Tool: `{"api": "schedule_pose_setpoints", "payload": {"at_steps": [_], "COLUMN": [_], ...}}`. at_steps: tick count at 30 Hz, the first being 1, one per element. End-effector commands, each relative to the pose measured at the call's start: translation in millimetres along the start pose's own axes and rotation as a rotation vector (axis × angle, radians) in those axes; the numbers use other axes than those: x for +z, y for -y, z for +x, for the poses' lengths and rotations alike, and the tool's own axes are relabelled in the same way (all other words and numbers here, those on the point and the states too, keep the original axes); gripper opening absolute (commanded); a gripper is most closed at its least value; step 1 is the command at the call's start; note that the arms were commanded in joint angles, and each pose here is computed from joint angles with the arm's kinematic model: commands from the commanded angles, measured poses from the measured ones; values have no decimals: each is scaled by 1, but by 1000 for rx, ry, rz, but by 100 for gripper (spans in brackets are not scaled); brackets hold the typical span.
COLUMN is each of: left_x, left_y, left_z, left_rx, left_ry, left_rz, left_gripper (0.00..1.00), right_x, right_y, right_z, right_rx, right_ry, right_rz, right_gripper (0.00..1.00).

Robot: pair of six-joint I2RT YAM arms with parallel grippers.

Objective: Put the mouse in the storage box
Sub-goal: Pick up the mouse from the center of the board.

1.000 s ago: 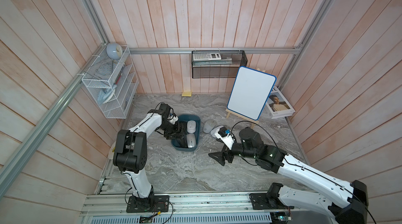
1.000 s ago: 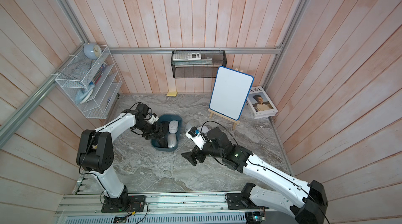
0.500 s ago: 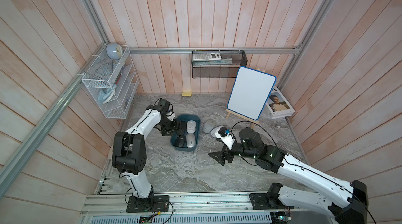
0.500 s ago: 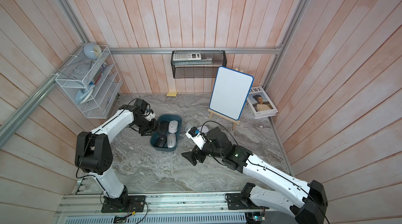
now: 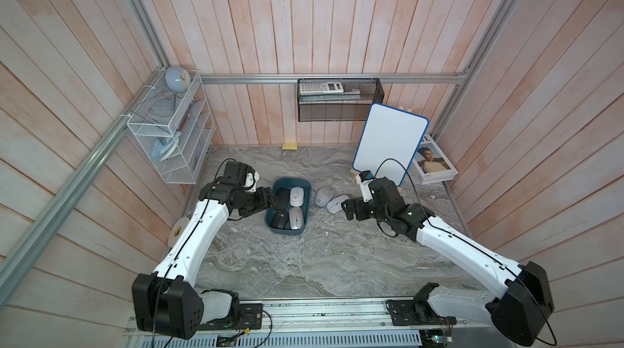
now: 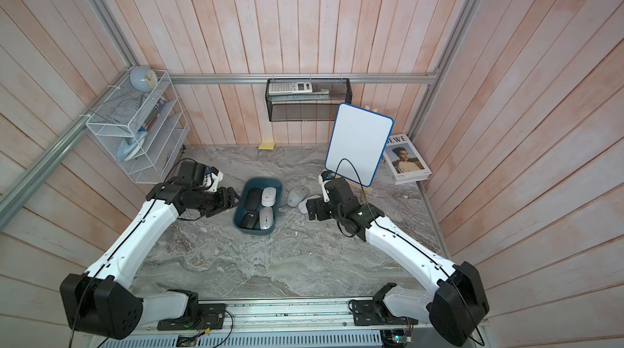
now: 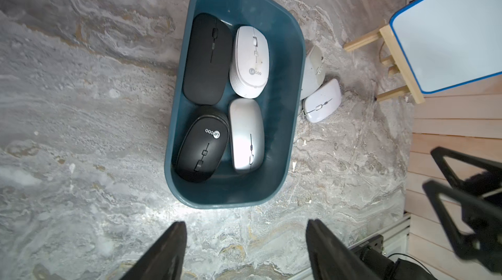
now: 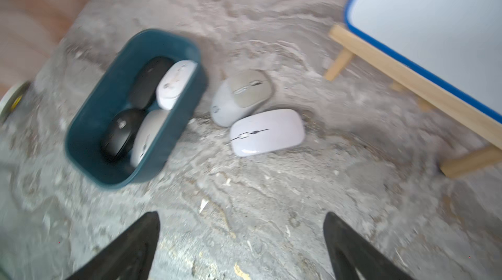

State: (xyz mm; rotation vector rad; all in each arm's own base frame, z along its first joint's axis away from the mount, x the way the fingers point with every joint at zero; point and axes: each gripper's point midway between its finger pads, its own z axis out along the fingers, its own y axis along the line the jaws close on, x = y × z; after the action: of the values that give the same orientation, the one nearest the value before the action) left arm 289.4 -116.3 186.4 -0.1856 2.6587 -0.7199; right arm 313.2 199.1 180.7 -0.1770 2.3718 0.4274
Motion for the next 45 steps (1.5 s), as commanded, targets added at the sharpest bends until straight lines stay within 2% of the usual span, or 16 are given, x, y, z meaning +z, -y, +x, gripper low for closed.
{"api": "schedule_pose_setpoints", "payload": {"at_steps": [1, 5, 10, 13, 23, 28, 33, 45], "left_x": [-2, -14, -17, -17, -17, -19, -19, -17], "left_y": [8, 8, 3, 0, -3, -3, -3, -5], "left_z": [13, 33, 49, 56, 59, 59, 59, 58], "left_rx": [-56, -69, -106, -119, -117, -113, -113, -114], "left_ry": [25, 45, 54, 65, 72, 79, 84, 83], "left_rz": [87, 118, 125, 132, 123, 123, 123, 117], "left_gripper": [75, 75, 76, 76, 76, 76, 76, 76], "right_x": [11, 25, 42, 53, 103, 115, 126, 147], "right_y": [25, 20, 31, 32, 20, 14, 19, 21], "right_z": [19, 22, 27, 29, 48, 36, 41, 34], "right_rx": [204, 230, 348, 368, 490, 542, 610, 694], "right_ry": [-135, -183, -209, -250, -493, -440, -489, -465], "right_rz": [111, 131, 232, 316, 452, 435, 445, 472], "right_gripper": [98, 97, 97, 97, 96, 96, 96, 96]}}
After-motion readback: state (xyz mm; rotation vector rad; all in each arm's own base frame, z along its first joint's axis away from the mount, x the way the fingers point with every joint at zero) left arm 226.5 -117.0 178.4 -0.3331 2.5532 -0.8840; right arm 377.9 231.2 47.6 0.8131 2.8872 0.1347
